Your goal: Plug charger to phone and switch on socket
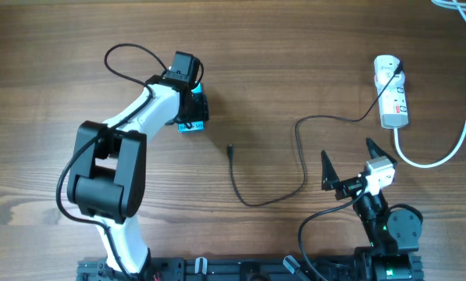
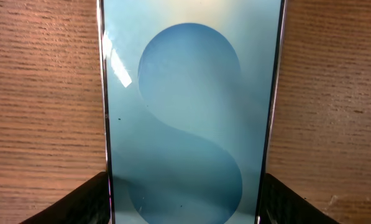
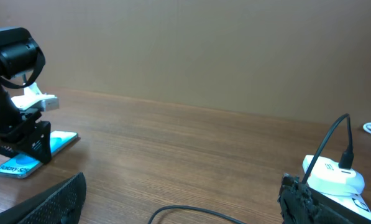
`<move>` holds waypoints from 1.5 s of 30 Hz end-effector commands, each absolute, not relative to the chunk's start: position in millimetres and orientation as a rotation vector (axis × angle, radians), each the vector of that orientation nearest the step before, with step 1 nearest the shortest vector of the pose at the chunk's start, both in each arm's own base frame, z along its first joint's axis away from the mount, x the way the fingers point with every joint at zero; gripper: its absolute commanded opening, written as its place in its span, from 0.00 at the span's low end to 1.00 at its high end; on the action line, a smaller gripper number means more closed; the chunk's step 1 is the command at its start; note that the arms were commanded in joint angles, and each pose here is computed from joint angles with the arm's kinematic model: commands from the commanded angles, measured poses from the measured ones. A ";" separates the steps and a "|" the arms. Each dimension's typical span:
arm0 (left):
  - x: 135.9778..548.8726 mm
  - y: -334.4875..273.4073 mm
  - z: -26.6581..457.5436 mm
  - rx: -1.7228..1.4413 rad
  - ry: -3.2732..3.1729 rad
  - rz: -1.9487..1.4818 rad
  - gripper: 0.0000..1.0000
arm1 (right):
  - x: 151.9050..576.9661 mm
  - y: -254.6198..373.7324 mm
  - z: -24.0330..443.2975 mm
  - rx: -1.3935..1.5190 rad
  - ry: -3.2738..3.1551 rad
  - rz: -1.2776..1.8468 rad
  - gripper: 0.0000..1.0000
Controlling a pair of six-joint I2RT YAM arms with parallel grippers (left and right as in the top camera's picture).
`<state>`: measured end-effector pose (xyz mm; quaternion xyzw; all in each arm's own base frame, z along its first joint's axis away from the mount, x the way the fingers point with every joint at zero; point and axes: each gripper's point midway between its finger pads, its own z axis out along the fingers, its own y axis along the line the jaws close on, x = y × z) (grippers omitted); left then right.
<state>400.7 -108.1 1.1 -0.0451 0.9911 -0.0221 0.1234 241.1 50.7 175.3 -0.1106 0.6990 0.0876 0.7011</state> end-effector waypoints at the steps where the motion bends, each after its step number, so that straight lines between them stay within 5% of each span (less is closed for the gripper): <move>1: 386.6 -115.9 -4.0 -0.120 2.935 -0.129 0.68 | 242.0 48.9 173.9 -0.253 1.559 0.174 1.00; 7: 373.4 -116.0 -6.5 -0.116 2.990 -0.128 0.73 | 242.0 48.9 173.9 -0.253 1.559 0.174 1.00; 10: 381.3 -117.6 -5.2 -0.116 2.958 -0.140 1.00 | 242.0 48.9 173.9 -0.253 1.559 0.174 1.00; 21: 387.7 -119.2 -10.1 -0.151 2.917 -0.120 1.00 | 242.0 48.9 173.9 -0.252 1.559 0.174 1.00; 26: 385.8 -98.1 -10.8 -0.146 2.911 0.056 0.90 | 242.0 48.9 173.9 -0.253 1.559 0.174 1.00; 30: 387.5 -93.4 -10.1 -0.151 2.899 0.095 1.00 | 242.0 48.9 173.9 -0.253 1.559 0.174 1.00; 34: 395.5 -105.5 -8.6 -0.142 2.875 -0.001 1.00 | 242.0 48.9 173.9 -0.253 1.559 0.174 1.00; 45: 375.4 -111.1 -12.9 -0.025 2.972 -0.066 0.78 | 242.0 48.9 173.9 -0.253 1.559 0.174 1.00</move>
